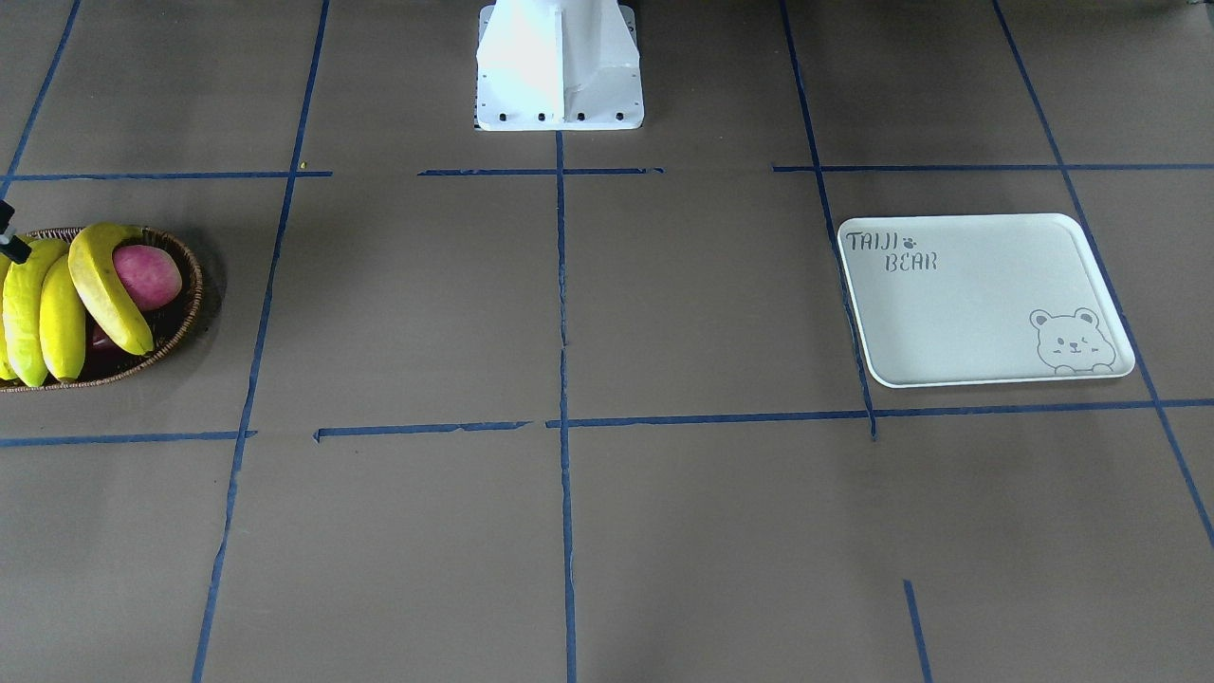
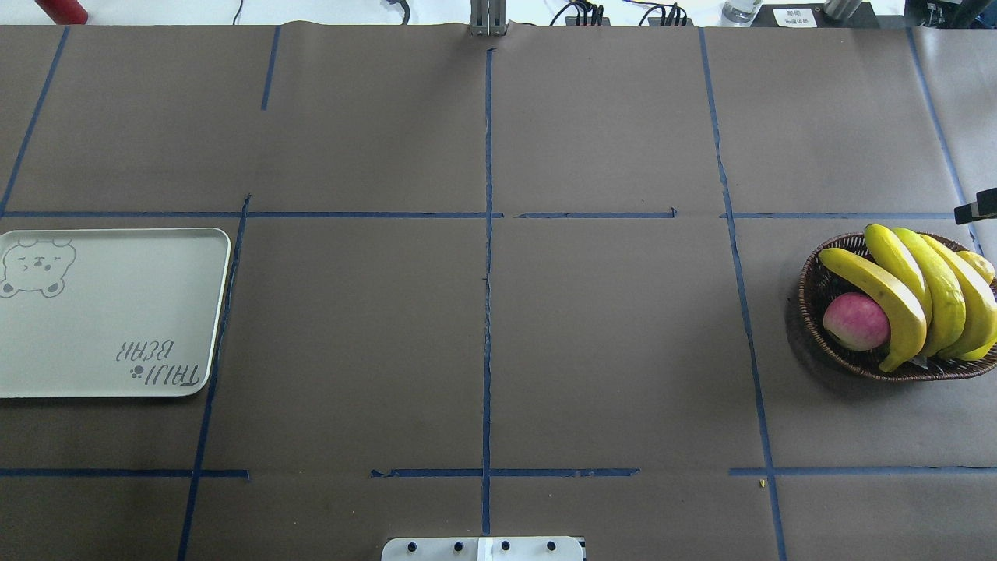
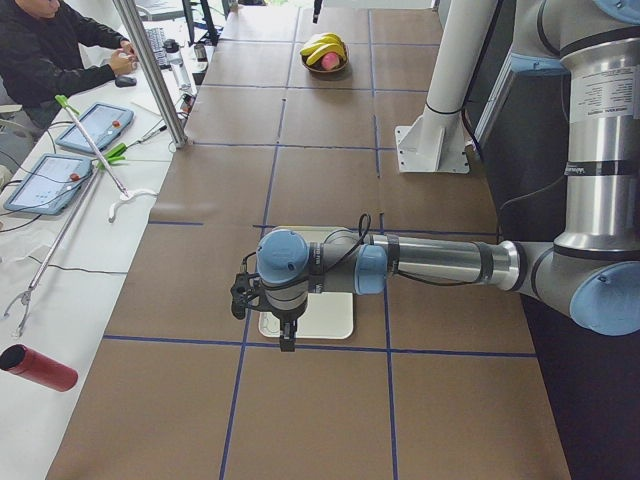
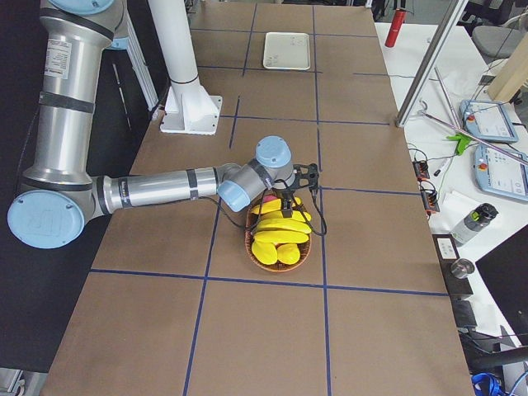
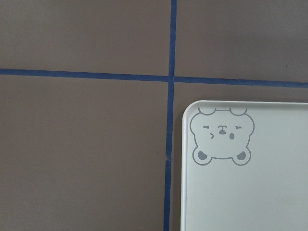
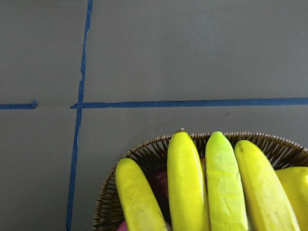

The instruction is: Transfer all bananas from basket to plate

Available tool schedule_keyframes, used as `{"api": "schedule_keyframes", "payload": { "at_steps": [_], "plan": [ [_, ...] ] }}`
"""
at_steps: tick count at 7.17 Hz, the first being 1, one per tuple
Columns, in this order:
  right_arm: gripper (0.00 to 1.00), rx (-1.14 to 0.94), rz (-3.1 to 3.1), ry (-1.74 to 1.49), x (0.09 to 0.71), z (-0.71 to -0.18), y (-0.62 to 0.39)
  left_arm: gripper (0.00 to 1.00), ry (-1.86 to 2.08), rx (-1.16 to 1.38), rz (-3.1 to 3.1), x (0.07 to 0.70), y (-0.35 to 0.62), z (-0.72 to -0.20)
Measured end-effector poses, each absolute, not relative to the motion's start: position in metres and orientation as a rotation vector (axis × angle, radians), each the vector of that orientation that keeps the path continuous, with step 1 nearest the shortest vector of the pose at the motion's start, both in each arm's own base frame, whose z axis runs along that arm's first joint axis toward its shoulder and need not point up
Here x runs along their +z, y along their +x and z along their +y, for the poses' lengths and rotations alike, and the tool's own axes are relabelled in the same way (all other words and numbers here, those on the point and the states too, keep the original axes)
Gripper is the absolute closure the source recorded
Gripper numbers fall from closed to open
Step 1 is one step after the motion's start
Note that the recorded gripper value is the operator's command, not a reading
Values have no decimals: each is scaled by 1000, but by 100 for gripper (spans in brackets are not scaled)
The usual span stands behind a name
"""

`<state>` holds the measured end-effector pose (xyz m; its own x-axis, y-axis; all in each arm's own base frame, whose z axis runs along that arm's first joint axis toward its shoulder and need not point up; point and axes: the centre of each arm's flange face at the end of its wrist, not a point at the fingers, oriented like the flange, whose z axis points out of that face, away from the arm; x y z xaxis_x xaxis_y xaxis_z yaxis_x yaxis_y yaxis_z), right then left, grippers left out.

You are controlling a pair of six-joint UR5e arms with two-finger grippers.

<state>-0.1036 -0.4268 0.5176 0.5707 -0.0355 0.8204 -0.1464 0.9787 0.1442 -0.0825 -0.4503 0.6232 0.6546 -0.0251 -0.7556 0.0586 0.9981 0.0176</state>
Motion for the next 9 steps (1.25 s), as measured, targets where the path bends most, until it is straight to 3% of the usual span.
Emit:
{"api": "schedule_keyframes", "payload": {
  "at_steps": [2, 9],
  "plan": [
    [13, 31, -936, 203, 510, -415, -146, 0, 36, -50, 856, 626, -82, -447],
    [17, -86, -910, 195, 527, -392, -155, 0, 33, -51, 867, 627, -81, -443]
  ]
}}
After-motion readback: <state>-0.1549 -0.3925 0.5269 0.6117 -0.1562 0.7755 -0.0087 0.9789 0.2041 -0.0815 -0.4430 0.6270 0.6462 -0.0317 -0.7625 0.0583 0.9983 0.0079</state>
